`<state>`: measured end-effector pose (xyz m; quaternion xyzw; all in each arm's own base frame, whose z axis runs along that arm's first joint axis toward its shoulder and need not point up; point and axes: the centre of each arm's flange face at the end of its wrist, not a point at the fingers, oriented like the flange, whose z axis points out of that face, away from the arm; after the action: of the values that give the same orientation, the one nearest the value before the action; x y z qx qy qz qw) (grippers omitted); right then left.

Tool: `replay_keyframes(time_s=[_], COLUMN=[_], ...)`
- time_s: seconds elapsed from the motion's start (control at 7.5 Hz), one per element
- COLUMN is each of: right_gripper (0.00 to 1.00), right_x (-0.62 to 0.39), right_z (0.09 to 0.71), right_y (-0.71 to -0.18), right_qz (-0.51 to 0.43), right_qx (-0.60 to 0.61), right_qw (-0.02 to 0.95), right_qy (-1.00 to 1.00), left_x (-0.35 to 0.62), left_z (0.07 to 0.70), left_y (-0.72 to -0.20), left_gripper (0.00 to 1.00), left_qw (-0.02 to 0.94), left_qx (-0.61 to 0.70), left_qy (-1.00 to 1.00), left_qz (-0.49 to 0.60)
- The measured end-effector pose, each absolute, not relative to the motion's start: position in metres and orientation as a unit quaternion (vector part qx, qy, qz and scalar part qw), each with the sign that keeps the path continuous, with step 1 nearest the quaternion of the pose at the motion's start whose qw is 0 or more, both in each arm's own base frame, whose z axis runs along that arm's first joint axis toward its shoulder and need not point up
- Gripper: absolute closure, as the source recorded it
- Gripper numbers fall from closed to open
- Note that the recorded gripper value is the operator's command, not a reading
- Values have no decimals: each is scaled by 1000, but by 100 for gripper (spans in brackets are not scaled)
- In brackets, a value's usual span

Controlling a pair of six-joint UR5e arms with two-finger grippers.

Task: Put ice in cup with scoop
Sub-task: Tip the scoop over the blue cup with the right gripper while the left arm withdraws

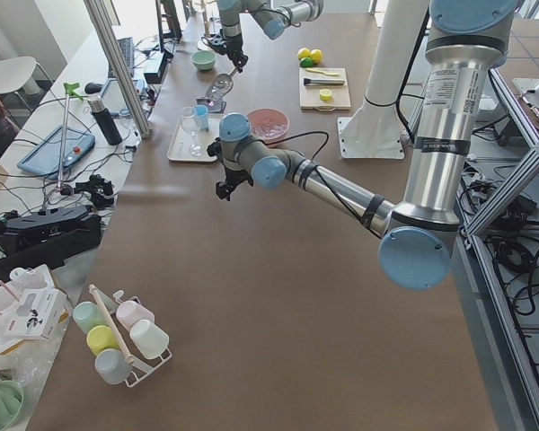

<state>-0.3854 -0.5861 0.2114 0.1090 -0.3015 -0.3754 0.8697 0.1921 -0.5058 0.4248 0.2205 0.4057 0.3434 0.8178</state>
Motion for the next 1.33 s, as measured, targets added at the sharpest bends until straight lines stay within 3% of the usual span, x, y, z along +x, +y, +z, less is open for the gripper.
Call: replay_keyframes(time_s=[0.67,1.33], right_gripper=[100,100], right_x=[-382,-389], right_z=[196,194], right_y=[-618,-626], right_qz=[-355,-356], right_qx=[101,84], right_qw=[881,886], right_qy=[-295,-286], left_x=[17,-47], left_z=[522,641], left_y=[-549,-514], left_gripper=[1,1], left_qw=[877,905], left_qx=[188,110], left_qy=[409,403], left_qz=[170,78])
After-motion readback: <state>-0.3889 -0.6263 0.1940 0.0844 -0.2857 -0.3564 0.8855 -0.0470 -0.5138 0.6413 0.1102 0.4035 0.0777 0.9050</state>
